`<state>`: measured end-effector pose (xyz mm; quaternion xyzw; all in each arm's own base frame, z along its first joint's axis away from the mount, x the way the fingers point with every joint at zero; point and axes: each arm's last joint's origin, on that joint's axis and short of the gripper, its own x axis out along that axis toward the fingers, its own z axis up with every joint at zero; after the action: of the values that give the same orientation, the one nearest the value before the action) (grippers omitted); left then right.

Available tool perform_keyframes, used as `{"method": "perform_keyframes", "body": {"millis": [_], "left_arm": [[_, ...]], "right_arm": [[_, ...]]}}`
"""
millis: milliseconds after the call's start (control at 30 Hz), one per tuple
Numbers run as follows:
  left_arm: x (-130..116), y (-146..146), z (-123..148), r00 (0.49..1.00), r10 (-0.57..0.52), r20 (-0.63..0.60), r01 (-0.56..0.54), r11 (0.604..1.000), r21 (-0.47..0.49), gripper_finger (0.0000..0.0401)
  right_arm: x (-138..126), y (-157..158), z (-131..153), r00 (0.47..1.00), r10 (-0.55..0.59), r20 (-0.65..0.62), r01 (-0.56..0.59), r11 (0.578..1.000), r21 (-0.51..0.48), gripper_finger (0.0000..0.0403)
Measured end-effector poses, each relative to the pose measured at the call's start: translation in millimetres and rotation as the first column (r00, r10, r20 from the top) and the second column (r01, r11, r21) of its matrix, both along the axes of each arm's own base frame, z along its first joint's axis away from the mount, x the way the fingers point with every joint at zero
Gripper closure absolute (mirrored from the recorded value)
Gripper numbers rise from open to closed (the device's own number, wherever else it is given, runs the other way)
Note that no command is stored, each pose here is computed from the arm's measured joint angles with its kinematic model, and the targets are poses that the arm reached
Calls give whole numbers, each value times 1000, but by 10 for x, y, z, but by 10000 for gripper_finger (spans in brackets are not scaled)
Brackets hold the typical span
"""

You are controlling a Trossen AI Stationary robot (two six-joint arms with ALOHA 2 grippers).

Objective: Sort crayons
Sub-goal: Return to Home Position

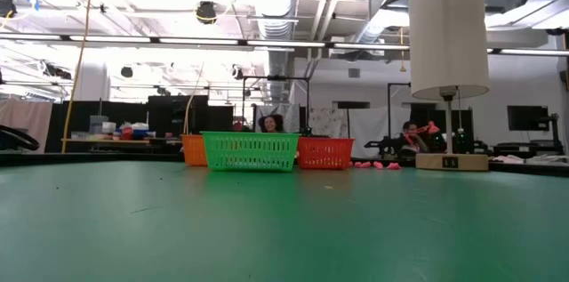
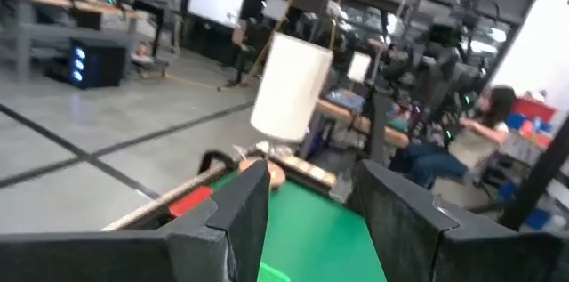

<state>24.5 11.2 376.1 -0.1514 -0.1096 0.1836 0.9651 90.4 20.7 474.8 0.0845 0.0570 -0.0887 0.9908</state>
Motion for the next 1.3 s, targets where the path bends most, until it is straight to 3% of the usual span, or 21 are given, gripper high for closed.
{"method": "perform_keyframes", "body": {"millis": [767, 1167, 1300], "left_arm": [[488, -4, -636, 999, -42, 1, 42, 998, -51, 239], [550, -4, -773, 998, -51, -23, 49, 995, -91, 239], [577, -10, -833, 997, -75, -34, 71, 992, -106, 239]], "right_arm": [[-443, -162, -1280, 967, 15, 253, -44, 993, 107, 280], [-565, -219, -1692, 926, 0, 377, -65, 985, 160, 280], [-508, -192, -1826, 932, 4, 362, -62, 987, 151, 280]]}}
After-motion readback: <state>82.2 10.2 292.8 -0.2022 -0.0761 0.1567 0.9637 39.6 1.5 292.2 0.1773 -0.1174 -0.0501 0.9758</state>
